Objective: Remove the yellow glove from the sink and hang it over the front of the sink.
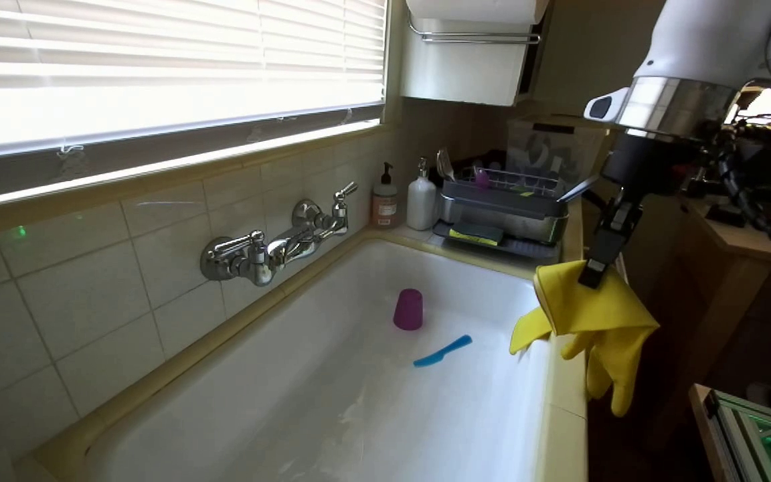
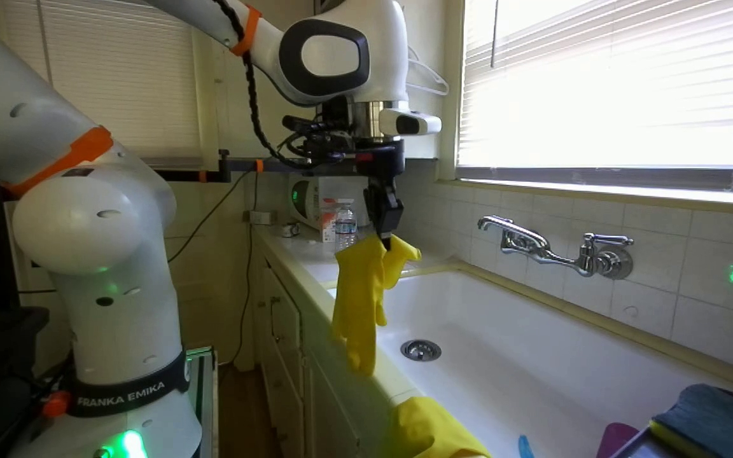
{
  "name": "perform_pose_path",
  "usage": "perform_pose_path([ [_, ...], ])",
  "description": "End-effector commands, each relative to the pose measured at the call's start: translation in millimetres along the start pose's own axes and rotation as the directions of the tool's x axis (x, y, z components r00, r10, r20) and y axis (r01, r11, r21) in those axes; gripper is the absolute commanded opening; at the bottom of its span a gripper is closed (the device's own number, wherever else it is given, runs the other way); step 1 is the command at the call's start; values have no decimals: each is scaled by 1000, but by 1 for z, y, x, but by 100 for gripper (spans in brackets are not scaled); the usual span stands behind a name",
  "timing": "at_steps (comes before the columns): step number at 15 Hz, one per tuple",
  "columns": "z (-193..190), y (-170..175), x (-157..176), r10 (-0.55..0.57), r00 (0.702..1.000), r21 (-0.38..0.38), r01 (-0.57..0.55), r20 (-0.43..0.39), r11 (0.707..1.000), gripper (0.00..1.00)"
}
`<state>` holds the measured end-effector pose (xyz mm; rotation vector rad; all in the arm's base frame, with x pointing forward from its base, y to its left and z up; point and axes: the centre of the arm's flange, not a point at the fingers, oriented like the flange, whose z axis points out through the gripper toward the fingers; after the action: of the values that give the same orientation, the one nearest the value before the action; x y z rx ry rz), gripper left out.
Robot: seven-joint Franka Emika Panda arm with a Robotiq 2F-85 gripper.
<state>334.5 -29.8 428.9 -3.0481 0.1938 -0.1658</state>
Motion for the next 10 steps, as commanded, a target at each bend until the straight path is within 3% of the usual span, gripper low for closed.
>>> perform_pose_path([
  [1,41,13,-15,-34,996,81,27,79,996,1],
  [10,84,37,-17,30,981,145,-59,191,988,1],
])
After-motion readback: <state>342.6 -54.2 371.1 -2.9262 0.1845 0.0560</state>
